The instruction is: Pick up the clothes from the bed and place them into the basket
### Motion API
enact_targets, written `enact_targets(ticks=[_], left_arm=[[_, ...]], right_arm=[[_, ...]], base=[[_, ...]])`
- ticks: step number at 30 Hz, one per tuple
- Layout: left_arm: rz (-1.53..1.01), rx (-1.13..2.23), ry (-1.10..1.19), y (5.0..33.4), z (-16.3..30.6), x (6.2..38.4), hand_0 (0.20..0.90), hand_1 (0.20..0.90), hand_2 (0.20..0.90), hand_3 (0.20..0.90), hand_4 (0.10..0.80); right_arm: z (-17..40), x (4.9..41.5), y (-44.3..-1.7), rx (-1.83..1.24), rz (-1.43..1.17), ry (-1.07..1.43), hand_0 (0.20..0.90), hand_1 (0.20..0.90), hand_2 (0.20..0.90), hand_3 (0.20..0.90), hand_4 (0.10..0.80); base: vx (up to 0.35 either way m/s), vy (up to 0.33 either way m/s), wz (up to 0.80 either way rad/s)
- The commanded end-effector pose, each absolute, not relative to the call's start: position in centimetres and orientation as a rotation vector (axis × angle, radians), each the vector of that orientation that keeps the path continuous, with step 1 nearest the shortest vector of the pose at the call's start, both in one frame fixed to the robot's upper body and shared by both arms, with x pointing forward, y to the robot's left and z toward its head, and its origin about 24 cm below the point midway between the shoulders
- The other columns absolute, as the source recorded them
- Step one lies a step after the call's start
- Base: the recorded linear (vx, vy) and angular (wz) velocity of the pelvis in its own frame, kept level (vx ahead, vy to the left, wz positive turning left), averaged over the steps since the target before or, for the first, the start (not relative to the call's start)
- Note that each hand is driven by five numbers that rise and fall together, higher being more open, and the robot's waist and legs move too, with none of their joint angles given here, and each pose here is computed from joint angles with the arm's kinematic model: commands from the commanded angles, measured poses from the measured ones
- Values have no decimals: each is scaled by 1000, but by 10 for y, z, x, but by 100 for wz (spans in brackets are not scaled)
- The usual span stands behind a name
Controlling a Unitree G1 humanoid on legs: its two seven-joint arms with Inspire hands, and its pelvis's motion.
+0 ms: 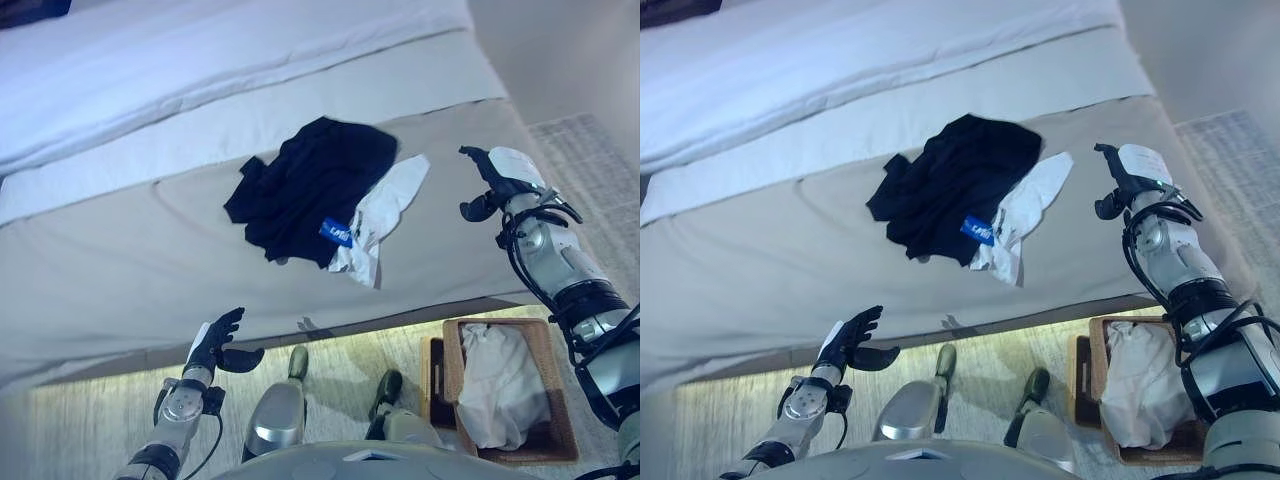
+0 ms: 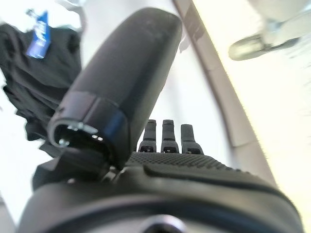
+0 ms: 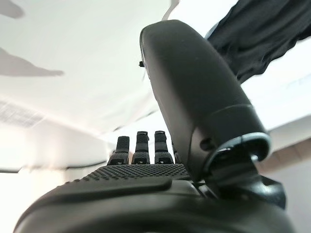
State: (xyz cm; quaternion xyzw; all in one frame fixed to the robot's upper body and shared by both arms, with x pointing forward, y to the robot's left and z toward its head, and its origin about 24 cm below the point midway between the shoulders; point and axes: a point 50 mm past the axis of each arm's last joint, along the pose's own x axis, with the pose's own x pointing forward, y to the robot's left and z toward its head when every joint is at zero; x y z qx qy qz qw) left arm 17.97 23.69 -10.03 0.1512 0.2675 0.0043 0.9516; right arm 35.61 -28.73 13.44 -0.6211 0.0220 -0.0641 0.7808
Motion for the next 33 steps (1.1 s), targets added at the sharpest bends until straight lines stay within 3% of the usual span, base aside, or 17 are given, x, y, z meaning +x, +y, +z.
enact_targets(ticks=[1, 10, 19, 33], left_arm=[[-23, 355, 328, 244, -67, 205, 900, 900, 900, 900, 800], [155, 619, 307, 254, -64, 209, 900, 900, 900, 900, 800], [235, 577, 150, 261, -36, 217, 900, 900, 900, 900, 800], [194, 469, -12, 244, -10, 221, 900, 900, 900, 900, 800]], right_arm=[[191, 376, -270, -1322, -217, -126, 900, 900, 900, 900, 800], [203, 387, -265, -1212, -304, -121, 900, 900, 900, 900, 800], [227, 393, -261, -1190, -364, -148, 900, 900, 900, 900, 800], [247, 395, -283, -1194, -524, -38, 900, 900, 900, 900, 800]], base=[[-22, 105, 28], [-19, 82, 17], [-7, 25, 6], [-19, 19, 7]])
